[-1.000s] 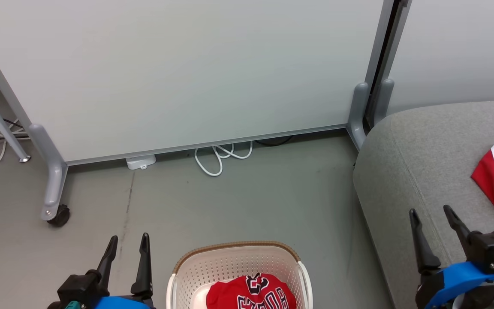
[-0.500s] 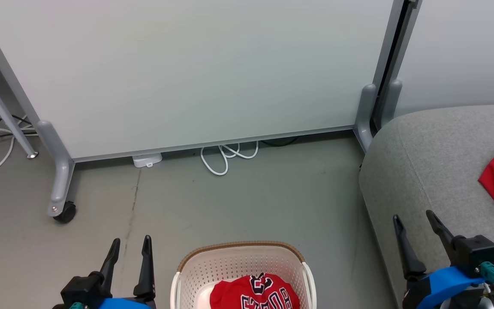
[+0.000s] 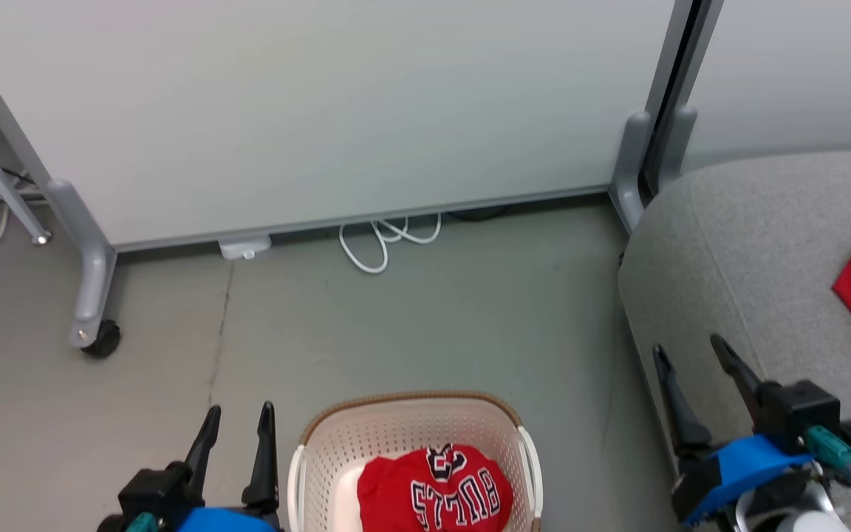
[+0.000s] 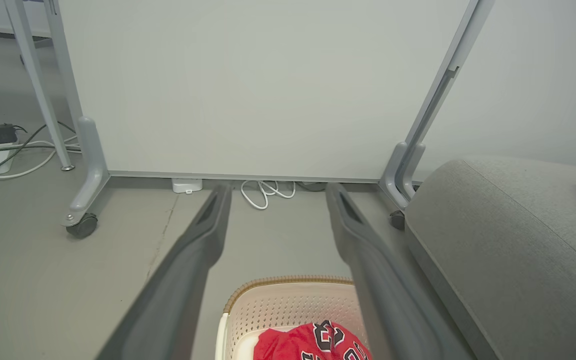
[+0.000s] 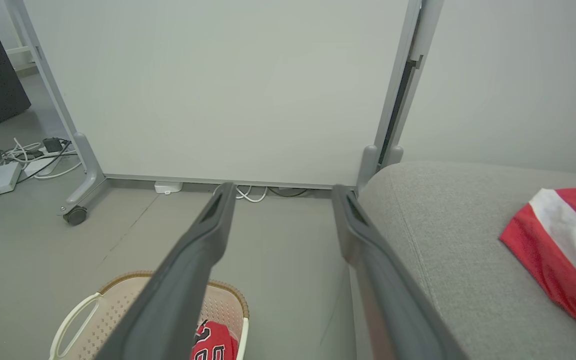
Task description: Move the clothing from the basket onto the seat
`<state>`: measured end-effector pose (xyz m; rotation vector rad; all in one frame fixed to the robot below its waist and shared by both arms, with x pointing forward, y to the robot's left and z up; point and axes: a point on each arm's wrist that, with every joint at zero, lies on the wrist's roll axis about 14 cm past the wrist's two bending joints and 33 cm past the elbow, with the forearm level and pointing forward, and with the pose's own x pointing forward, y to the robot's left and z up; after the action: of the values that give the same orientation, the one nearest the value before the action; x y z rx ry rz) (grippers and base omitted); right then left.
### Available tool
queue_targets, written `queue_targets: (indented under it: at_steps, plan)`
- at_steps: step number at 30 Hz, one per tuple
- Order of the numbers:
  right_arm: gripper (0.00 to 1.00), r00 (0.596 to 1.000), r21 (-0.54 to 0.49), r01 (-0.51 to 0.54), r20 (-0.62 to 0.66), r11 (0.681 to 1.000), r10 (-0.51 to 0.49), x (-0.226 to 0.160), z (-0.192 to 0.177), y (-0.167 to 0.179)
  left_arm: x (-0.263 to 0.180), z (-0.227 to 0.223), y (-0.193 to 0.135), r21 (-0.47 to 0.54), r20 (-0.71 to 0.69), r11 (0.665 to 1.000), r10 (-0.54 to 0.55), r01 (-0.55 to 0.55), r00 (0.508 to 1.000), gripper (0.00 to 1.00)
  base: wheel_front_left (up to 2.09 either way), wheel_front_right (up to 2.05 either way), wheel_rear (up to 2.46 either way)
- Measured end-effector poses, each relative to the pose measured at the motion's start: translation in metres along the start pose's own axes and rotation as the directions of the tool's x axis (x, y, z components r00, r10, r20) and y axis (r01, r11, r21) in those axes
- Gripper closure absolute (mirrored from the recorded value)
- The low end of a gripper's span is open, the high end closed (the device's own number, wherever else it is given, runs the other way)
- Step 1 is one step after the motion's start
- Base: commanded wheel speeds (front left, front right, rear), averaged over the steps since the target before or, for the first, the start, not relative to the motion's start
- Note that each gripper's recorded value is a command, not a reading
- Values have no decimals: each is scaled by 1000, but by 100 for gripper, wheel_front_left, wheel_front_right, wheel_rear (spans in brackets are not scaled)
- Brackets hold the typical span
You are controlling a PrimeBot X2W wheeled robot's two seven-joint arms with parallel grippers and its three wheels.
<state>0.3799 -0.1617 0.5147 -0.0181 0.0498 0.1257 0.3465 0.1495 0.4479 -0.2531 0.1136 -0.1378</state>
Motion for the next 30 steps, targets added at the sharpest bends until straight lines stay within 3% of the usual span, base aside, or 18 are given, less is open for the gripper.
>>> queue_targets:
  at_steps: [7, 15, 22, 30]
  plan:
    - [0, 999, -23, -41, 28, 999, 42, 45, 9, 7, 44, -20, -14, 0, -73, 998, -67, 67, 995, 0, 0, 0, 0]
    - [0, 998, -47, -62, 11, 997, 63, 99, -13, 2, 95, -85, -31, -24, -247, 988, -156, 155, 956, 0, 0, 0, 0]
    - [0, 998, -45, -60, -33, 997, 59, 126, -52, -6, 116, -170, -44, -74, -453, 973, -229, 220, 862, 0, 0, 0, 0]
    - [0, 994, -46, -13, -107, 999, 8, 124, -96, -27, 116, -257, -53, -152, -661, 964, -264, 219, 702, 0, 0, 0, 0]
